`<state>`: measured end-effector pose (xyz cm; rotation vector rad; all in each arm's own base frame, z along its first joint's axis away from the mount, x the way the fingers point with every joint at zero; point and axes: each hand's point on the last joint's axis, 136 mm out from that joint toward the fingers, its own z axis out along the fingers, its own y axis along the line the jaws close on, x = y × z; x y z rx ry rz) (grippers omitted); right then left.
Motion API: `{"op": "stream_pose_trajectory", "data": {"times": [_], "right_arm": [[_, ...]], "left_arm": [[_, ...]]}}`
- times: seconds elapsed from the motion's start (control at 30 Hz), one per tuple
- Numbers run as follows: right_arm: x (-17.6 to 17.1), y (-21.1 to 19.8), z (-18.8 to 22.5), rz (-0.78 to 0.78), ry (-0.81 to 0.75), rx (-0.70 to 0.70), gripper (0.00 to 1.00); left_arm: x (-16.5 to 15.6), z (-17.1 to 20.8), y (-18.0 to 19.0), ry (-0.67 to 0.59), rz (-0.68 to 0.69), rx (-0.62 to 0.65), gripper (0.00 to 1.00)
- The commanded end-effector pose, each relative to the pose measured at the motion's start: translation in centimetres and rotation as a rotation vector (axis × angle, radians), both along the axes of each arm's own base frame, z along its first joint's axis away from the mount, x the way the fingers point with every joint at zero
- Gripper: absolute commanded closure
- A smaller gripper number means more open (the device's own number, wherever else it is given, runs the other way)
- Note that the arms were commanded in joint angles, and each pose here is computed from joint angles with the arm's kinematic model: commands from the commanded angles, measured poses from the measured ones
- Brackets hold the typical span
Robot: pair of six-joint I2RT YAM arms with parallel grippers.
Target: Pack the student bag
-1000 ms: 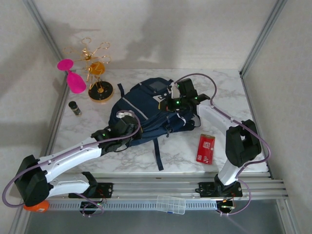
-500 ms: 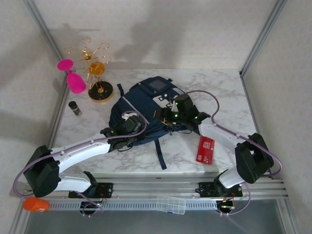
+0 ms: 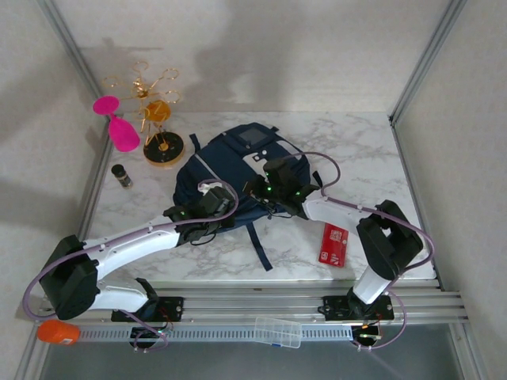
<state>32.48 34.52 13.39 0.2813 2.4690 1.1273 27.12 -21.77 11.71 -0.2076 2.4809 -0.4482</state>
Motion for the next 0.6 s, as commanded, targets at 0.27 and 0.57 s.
{"op": "stream_pose_trajectory", "data": {"times": [0.27,0.57], "right_arm": [[3.3,-4.0,5.8,0.361,-0.357,-0.141,1.00],[9.6,-8.9,5.2,0.355,-0.331,-0.314,1.00]], "left_arm": [[-3.4,2.2,-6.8,0.008,-0.128,-0.153,1.00],[-1.3,0.8,-4.8,0.016,-0.098,0.055,1.00]]}}
